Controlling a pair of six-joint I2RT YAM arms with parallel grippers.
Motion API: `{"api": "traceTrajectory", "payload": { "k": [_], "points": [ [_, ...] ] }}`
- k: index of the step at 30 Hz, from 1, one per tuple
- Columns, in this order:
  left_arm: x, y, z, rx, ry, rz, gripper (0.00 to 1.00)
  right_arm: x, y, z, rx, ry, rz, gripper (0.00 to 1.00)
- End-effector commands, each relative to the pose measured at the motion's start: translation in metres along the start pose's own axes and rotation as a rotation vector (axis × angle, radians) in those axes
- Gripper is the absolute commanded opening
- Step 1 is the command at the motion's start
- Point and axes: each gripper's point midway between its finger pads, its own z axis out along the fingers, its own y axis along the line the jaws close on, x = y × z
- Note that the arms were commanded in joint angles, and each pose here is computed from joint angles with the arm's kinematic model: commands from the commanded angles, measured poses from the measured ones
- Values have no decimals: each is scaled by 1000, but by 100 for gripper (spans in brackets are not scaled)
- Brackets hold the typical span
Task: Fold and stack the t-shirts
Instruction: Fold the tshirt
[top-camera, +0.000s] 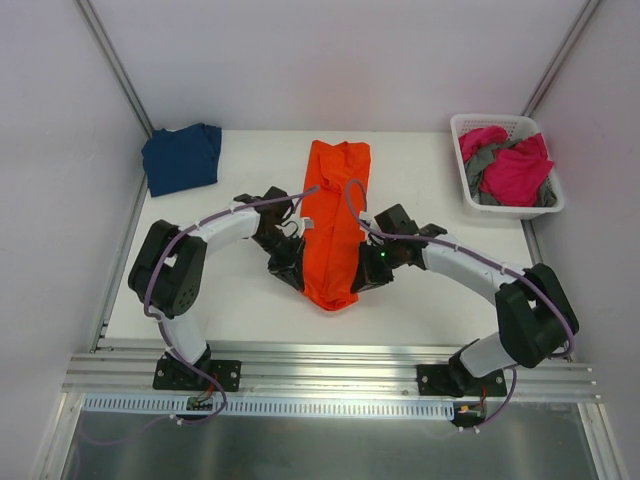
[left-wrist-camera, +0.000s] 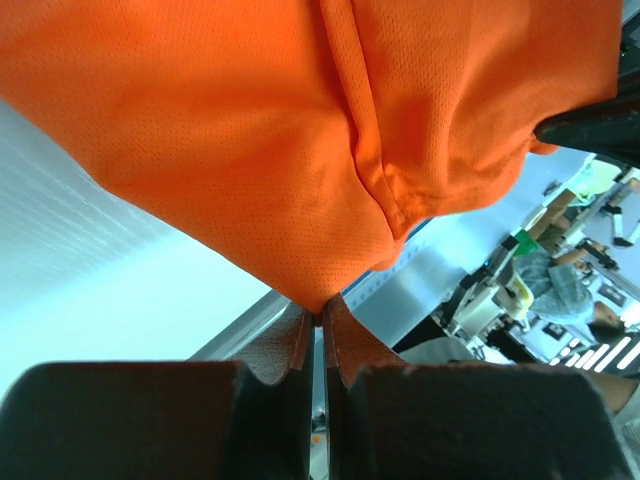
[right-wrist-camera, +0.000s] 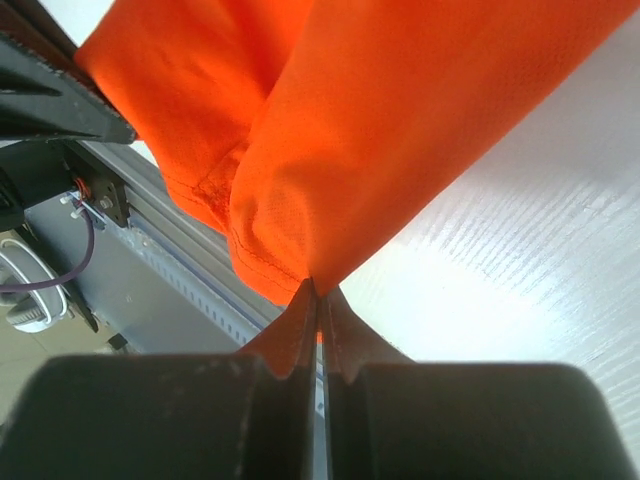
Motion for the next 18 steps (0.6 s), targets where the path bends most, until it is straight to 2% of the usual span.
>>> {"api": "traceTrajectory", "payload": {
  "k": [1,8,13,18],
  "points": [
    [-4,-8,-23,-22,-48,70,0,-14,16,-23,-22,-70,-75,0],
    [15,-9,-36,-44,-79,108,0,-11,20,-34,-30,-89,-105,0],
    [13,-11,-57,-105,-180,176,0,-12,21,-49,-20,-133,-132,0],
    [16,-15,-66,-106,-207,209,0,-14,26,-62,-20,-158,-172,0]
  ]
}}
